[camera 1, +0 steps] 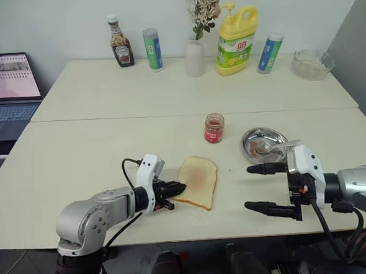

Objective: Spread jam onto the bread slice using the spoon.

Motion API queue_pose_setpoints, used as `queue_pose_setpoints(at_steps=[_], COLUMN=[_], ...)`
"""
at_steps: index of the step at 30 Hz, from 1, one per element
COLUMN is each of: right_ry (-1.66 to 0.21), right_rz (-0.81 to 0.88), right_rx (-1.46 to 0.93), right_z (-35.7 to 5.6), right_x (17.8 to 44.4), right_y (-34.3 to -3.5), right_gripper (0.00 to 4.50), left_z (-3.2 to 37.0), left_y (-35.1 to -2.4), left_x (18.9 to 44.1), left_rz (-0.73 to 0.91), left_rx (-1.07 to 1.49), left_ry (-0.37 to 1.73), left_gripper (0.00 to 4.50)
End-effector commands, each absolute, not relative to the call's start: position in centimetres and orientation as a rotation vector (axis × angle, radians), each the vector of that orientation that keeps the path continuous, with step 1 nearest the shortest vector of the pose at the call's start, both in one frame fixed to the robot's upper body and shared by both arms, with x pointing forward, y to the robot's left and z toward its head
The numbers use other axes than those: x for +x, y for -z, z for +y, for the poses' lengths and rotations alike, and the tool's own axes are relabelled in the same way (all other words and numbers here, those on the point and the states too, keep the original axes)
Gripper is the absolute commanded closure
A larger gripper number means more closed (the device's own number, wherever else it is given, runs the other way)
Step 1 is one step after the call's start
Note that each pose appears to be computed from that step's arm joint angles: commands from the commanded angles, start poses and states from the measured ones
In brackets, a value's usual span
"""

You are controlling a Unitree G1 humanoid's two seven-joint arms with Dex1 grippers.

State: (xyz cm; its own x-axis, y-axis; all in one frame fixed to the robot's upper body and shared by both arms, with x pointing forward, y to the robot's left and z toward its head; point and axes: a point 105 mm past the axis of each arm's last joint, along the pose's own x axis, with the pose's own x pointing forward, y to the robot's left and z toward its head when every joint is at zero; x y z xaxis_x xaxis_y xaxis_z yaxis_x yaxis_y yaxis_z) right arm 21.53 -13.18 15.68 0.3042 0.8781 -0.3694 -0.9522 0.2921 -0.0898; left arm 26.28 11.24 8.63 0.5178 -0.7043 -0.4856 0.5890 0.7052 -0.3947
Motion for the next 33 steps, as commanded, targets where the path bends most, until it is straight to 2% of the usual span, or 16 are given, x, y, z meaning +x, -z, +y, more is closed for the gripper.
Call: queue_pose_setpoints(at_steps=[1, 8, 9, 14, 20, 24, 28, 33], right_ry=[-1.260, -1.259, -1.256, -1.230, -1.109, -0.843, -0.494, -0.274], right_rz=[0.236, 0.241, 0.242, 0.229, 0.144, 0.025, -0.133, -0.095], right_rx=[-0.344, -0.334, -0.332, -0.317, -0.234, -0.161, -0.108, 0.110], right_z=[-13.0, -13.1, -13.2, -13.5, -14.4, -17.3, -21.5, -25.0], right_x=[21.4, 21.2, 21.2, 21.4, 22.7, 24.9, 26.5, 26.8], right_y=[-16.3, -16.2, -16.2, -16.5, -18.4, -19.9, -21.0, -18.9], right_gripper=[0.00, 0.00, 0.00, 0.00, 0.00, 0.00, 0.00, 0.00], left_z=[10.3, 11.3, 11.8, 14.3, 14.8, 11.7, 8.8, 6.9], left_y=[-9.7, -10.5, -10.5, -10.6, -14.0, -17.7, -19.8, -20.6], left_x=[25.7, 25.0, 24.8, 24.5, 25.9, 25.9, 25.4, 25.8], left_rz=[0.622, 0.598, 0.594, 0.551, 0.295, 0.073, -0.012, -0.058], left_rx=[-0.186, -0.139, -0.092, 0.105, 0.296, 0.459, 0.462, 0.468], left_ry=[0.835, 0.859, 0.860, 0.865, 0.936, 1.129, 1.291, 1.363], left_gripper=[2.43, 0.10, 0.02, 0.02, 0.02, 0.02, 0.02, 0.02])
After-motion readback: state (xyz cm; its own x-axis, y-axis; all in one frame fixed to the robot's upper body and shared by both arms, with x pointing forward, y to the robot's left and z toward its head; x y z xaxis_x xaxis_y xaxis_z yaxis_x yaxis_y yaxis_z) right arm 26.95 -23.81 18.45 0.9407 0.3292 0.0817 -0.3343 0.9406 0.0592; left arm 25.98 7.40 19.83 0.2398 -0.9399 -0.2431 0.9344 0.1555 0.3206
